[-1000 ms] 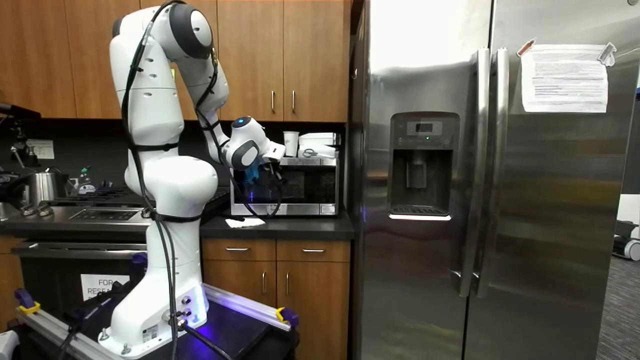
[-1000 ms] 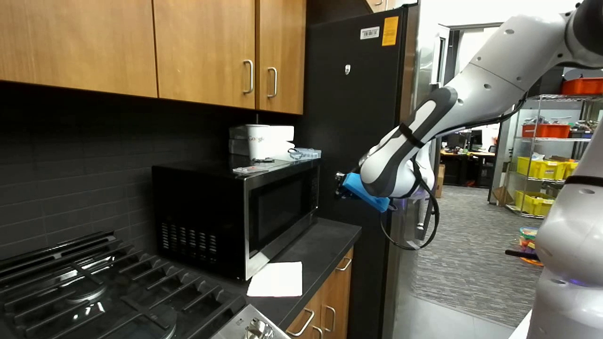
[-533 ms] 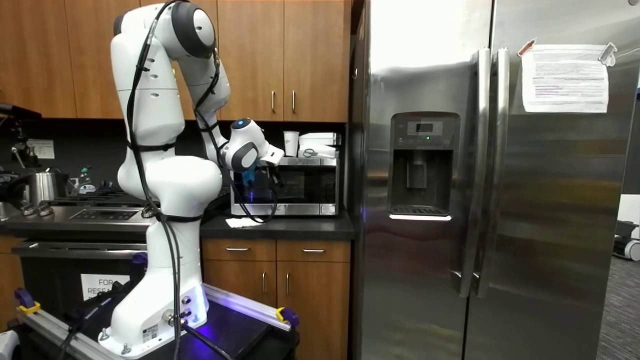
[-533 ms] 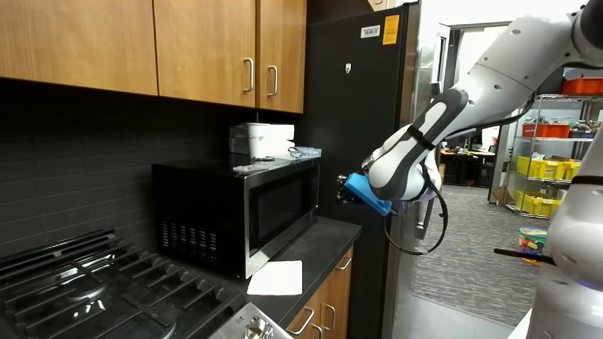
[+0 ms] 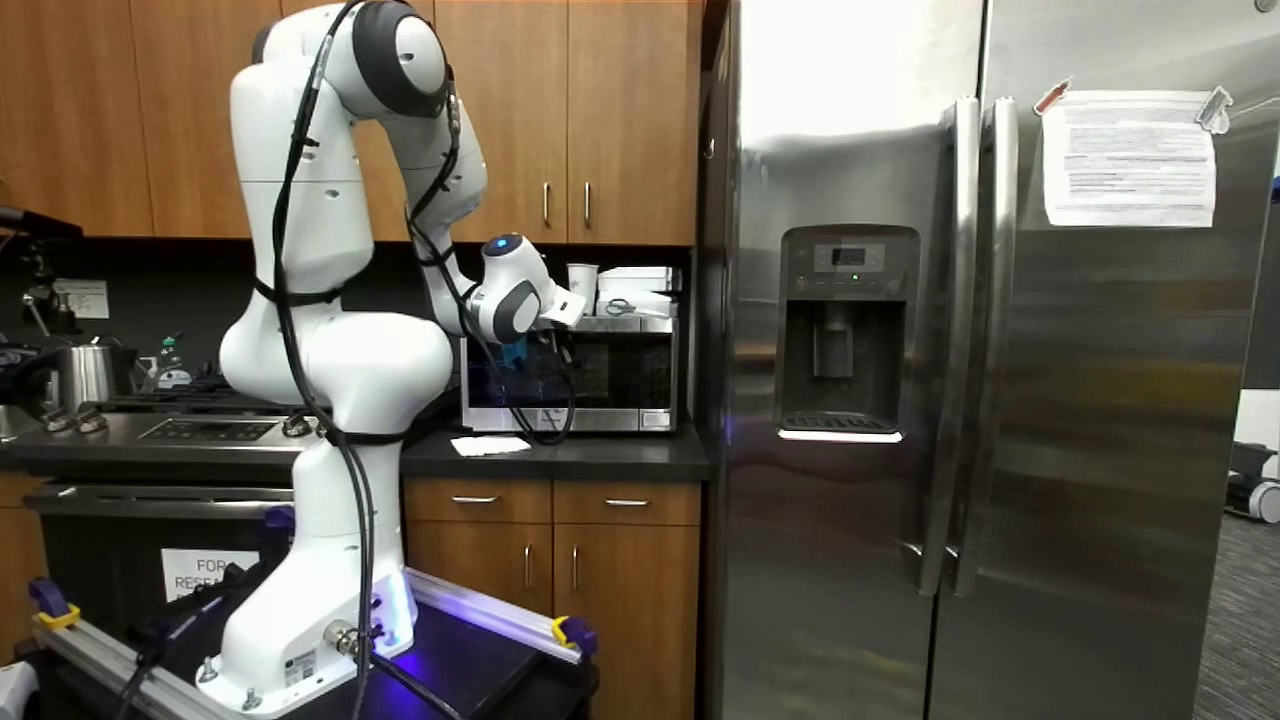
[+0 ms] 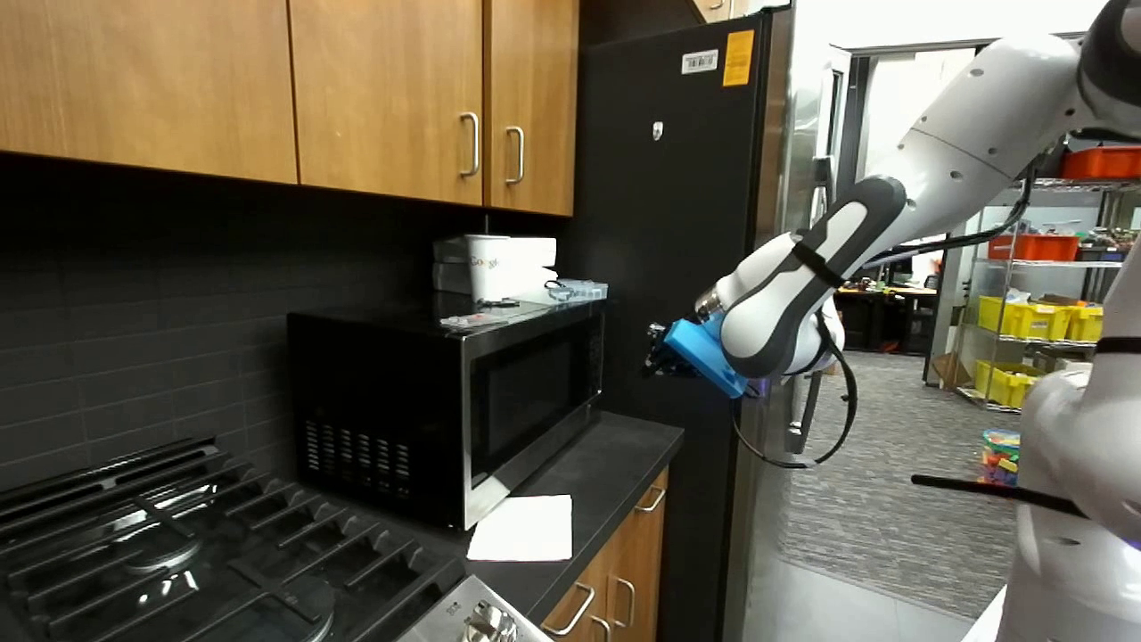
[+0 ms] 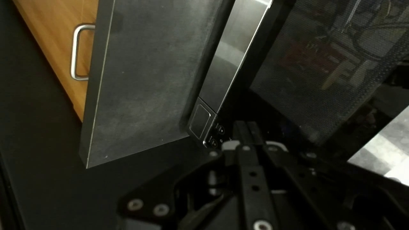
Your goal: Press a button on the right side of the microwave
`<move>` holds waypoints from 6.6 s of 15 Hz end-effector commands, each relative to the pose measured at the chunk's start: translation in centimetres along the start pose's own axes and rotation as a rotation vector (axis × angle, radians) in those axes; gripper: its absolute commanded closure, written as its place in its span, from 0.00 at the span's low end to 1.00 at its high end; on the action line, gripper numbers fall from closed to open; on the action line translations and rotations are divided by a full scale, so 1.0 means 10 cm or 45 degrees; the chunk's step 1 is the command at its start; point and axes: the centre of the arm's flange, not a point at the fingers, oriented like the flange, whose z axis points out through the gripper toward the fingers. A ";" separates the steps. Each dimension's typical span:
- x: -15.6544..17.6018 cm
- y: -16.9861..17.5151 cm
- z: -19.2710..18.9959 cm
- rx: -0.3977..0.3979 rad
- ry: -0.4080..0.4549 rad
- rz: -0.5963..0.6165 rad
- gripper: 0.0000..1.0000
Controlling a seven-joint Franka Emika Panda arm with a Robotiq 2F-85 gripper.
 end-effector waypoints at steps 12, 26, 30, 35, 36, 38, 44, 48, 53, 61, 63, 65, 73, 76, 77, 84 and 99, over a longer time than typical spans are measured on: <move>0.73 0.85 0.22 0.238 -0.054 0.036 1.00; 1.02 0.70 0.74 0.390 -0.115 -0.040 1.00; 1.03 0.58 0.84 0.432 -0.126 -0.053 1.00; 1.07 0.41 0.96 0.470 -0.126 -0.051 1.00; 1.09 0.38 0.99 0.481 -0.126 -0.051 1.00; 1.11 0.33 1.06 0.483 -0.126 -0.048 1.00; 1.08 0.24 1.31 0.429 -0.153 -0.003 1.00; 1.05 0.17 1.41 0.402 -0.155 0.011 1.00; 1.10 0.19 1.45 0.338 -0.125 0.043 1.00; 1.19 0.30 1.43 0.297 -0.100 0.040 1.00; 1.18 0.30 1.45 0.294 -0.104 0.039 1.00; 1.18 0.31 1.48 0.293 -0.107 0.037 1.00; 1.18 0.27 1.52 0.295 -0.106 0.028 1.00; 1.22 0.25 1.54 0.283 -0.093 0.029 1.00; 1.23 0.24 1.54 0.279 -0.088 0.027 1.00; 1.27 0.12 1.68 0.304 -0.084 0.019 1.00; 1.33 0.08 1.83 0.184 -0.038 0.009 1.00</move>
